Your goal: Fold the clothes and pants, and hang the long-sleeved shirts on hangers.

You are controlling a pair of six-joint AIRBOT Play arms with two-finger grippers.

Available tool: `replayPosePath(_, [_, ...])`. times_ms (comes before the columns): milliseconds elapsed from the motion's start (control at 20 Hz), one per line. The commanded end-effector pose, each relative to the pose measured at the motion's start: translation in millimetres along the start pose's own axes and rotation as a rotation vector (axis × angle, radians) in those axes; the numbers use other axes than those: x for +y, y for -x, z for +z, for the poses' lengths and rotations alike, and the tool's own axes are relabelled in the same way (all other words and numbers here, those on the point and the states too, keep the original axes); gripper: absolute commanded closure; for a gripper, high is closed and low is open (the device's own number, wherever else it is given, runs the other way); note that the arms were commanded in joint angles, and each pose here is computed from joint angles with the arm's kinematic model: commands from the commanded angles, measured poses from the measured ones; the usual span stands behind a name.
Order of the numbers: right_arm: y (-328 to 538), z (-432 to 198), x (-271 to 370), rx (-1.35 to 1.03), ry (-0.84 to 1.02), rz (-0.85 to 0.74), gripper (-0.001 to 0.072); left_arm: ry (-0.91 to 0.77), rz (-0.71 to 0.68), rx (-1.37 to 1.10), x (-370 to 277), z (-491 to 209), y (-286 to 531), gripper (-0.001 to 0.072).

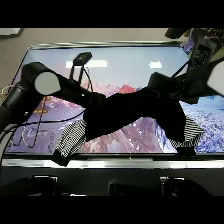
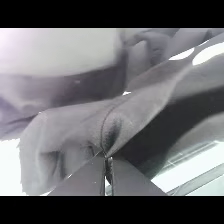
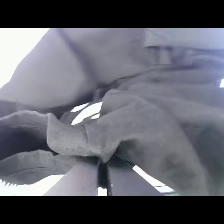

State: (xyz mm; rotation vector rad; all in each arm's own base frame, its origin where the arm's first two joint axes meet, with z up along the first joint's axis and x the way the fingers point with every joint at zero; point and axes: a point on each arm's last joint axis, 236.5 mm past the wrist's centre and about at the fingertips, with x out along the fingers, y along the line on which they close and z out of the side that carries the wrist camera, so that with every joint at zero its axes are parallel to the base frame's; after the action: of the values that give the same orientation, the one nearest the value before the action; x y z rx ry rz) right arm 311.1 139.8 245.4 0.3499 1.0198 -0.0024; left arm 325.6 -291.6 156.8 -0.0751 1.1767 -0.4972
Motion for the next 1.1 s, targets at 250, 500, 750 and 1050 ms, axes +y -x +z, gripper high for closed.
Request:
replayPosePath(250, [-31, -76, -39, 0.110, 0.186, -0.263, 0.0678, 0.027, 0.082, 0.070, 7, -38, 1, 0.0674])
replayPosePath(500, [-112, -153, -75, 0.166, 0.009, -0.292, 0.0679, 0.086, 0.019, 0.136, -4, -74, -61, 0.0674])
replayPosePath(750, [-130, -156, -51, 0.170, -0.002, -0.202, 0.0680, 0.084, -0.015, 0.133, -6, -71, -76, 0.0633])
replayPosePath(1050, [-131, -162, -47, 0.196, -0.007, -0.189, 0.0679, 0.154, 0.049, 0.061, 91, -35, -27, 0.0222])
